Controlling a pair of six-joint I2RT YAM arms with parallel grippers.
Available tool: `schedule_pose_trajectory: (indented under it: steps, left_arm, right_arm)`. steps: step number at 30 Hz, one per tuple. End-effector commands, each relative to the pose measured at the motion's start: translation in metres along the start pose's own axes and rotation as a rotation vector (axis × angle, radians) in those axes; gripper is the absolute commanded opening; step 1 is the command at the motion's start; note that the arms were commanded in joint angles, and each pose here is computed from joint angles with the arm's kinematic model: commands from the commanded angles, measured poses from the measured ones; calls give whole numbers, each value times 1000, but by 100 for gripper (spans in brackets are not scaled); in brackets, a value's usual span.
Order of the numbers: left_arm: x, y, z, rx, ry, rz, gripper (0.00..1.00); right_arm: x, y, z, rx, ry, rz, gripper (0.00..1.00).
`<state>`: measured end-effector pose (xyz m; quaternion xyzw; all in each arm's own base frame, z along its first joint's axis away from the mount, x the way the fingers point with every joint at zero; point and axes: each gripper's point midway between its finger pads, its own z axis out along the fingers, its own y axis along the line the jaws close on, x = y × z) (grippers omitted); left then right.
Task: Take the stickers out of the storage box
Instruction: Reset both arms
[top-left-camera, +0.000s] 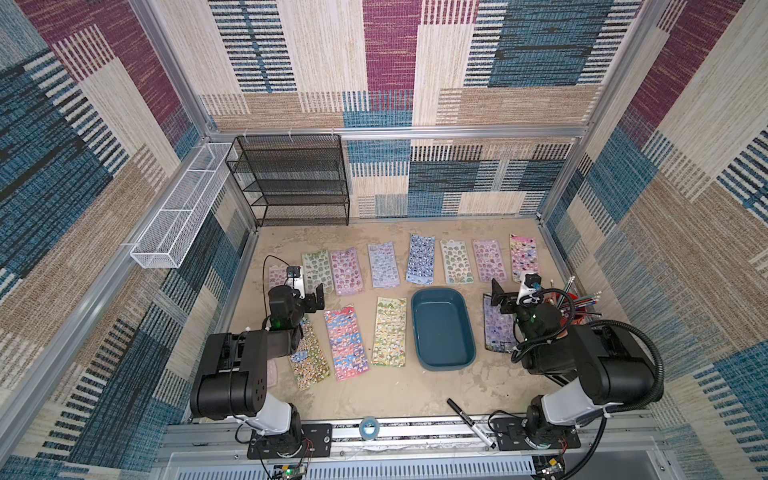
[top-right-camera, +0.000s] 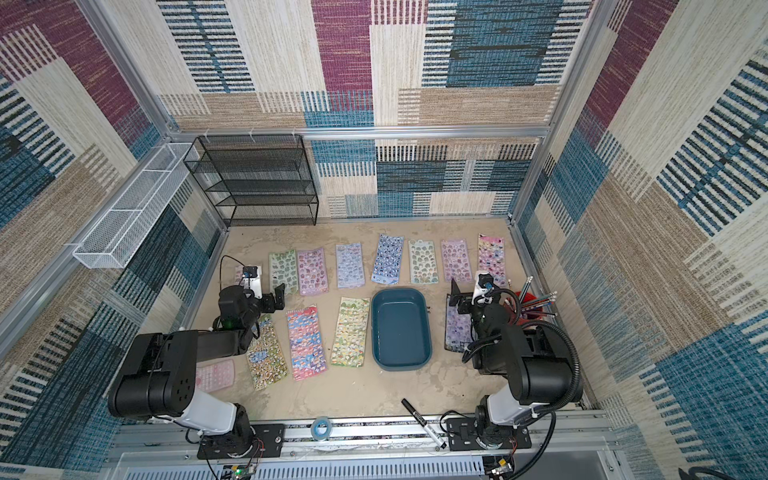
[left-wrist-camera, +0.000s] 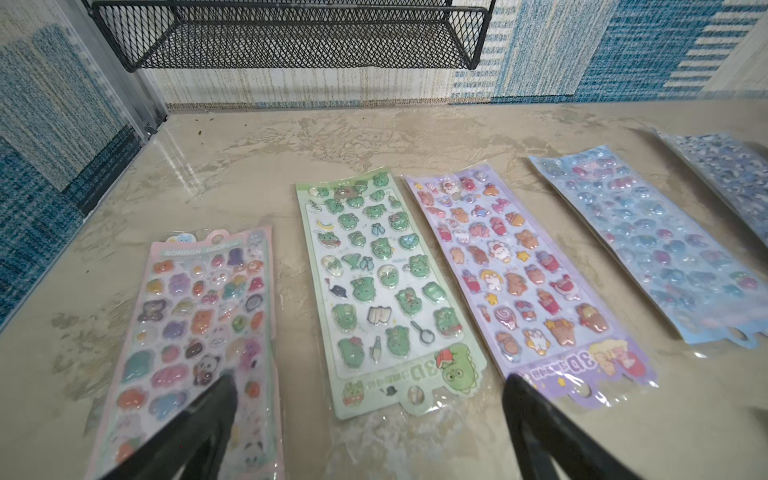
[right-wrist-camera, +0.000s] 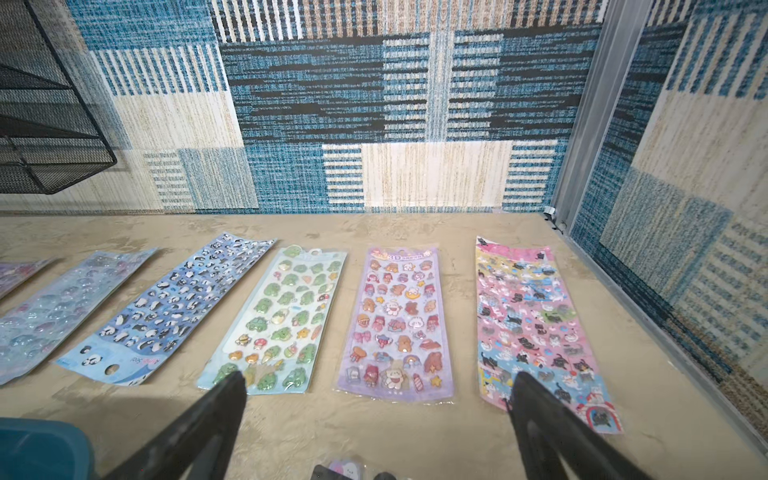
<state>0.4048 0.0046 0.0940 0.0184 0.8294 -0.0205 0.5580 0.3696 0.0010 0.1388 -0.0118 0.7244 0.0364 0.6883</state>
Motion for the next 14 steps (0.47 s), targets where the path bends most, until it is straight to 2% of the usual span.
schedule_pose_trajectory:
  steps: [1,8,14]
  left_arm:
    - [0,1,0,-2,2,-18,100]
    - [0,1,1,-3,2,-18,100]
    - [-1,0,0,-2,0,-18,100]
  right_arm:
    - [-10,10,2,-61,-35,-21,99]
    - [-5,9,11,-58,-1,-17,99]
    - [-11,9,3,-50,-35,-17,99]
